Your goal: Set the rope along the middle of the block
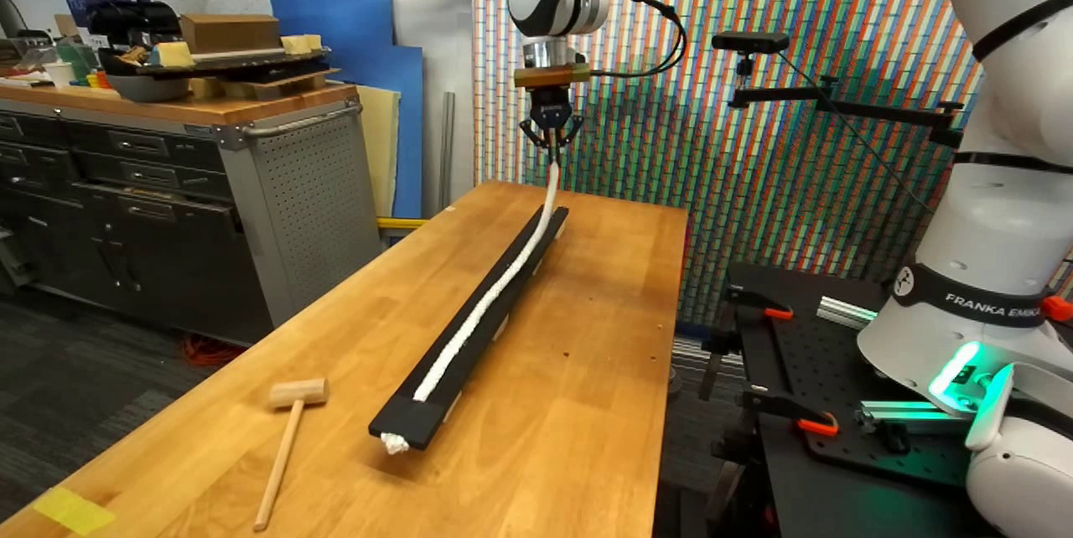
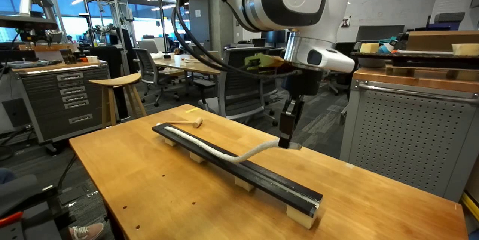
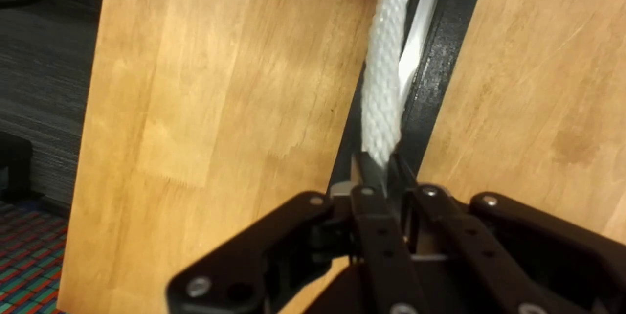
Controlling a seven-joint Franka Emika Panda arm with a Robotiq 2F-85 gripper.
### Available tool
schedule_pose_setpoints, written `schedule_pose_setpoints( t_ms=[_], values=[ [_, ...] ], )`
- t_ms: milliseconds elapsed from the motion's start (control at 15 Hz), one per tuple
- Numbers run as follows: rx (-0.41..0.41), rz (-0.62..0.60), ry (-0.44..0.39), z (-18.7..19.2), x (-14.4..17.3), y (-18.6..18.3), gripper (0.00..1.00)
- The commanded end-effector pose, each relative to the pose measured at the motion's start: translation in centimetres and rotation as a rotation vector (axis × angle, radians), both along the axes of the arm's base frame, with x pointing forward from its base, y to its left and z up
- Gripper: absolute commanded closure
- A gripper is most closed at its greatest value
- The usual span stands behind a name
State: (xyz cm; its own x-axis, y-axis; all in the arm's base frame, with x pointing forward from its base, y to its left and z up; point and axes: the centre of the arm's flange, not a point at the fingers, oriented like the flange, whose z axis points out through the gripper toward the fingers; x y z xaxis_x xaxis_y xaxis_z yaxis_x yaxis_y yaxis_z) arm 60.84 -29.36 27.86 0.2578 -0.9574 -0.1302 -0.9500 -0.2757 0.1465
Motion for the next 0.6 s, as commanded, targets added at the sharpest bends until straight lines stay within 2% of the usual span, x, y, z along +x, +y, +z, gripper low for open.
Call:
schedule_pose_setpoints(
  t_ms=[0,400,533],
  values=[
    [0.045,0.005,0.026,-2.3,0.6,-0.9,0.97],
    [0.114,-0.060,0.005,-5.7,1.8,-2.7,0.97],
    [0.101,-0.097,-0.004,-6.3,2.1,-3.6,0.97]
  ],
)
